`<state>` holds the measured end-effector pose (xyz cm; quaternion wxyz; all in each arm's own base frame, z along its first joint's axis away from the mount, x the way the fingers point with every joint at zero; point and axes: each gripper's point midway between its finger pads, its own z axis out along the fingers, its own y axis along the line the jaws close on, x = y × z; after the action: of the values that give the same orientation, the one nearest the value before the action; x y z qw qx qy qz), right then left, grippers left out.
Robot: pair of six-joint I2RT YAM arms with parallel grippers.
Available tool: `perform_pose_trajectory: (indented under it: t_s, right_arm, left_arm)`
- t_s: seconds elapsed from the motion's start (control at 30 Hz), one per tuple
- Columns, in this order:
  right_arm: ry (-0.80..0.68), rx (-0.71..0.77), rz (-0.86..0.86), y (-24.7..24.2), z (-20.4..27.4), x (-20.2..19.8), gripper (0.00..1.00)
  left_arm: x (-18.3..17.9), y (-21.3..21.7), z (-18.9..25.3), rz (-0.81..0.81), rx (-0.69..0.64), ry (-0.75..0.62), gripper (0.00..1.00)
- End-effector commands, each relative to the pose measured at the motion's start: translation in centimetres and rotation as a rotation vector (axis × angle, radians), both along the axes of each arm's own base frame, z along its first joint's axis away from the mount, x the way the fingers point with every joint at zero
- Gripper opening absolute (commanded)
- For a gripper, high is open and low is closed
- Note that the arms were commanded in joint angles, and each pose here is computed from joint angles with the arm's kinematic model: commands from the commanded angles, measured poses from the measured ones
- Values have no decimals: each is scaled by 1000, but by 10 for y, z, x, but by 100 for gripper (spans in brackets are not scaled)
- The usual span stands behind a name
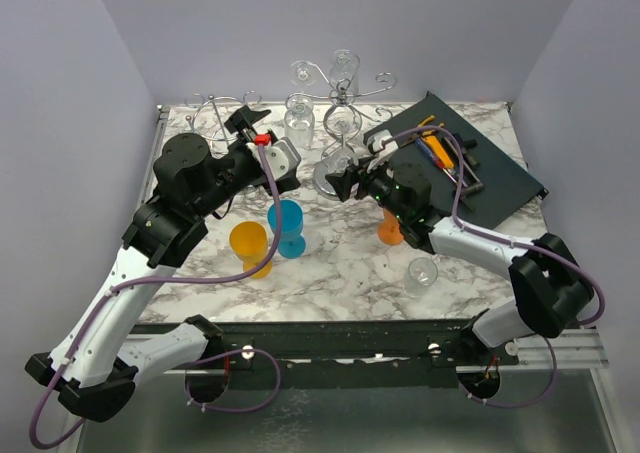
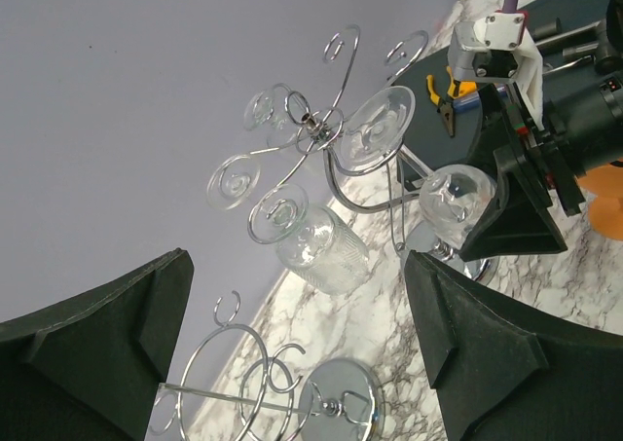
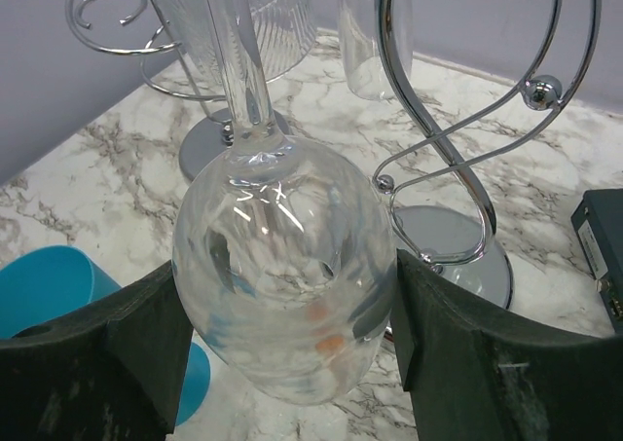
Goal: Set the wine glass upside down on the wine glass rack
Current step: Turn the wine glass upside down at the wine rack.
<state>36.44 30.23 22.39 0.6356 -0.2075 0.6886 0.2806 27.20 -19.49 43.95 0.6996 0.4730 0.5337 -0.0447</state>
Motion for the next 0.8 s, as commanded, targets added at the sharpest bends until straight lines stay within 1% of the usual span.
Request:
perform_pose_trajectory:
  t_s: [0.0,0.07,0.13,0.23,0.43,0.57,0.63,0.77]
  right_arm:
    - [14,0,11,7,1,3,74]
    - [21,-7,18,8,0,3,78]
    - [28,-16,31,10,-2,1,85]
    - [45,-35,21,7,-2,1,99]
    - [43,-47,1,-7,17,-10,100]
    - [93,-63,-4,-18,31,-24,100]
    - [130,-67,-27,-27,38,-32,99]
    - [166,-46,-137,-57,65,-42,98]
  left_arm:
    - [-1,4,11,19,-23,-11,99]
    - [-1,4,11,18,-22,-12,99]
    - [-1,3,11,16,-22,-11,99]
    - [-1,2,10,16,-27,-5,99]
    - [1,0,11,21,-61,31,99]
    - [4,-4,18,24,-116,71,99]
    - [7,-5,26,36,-166,101,99]
    - [19,-10,48,77,-278,165,98]
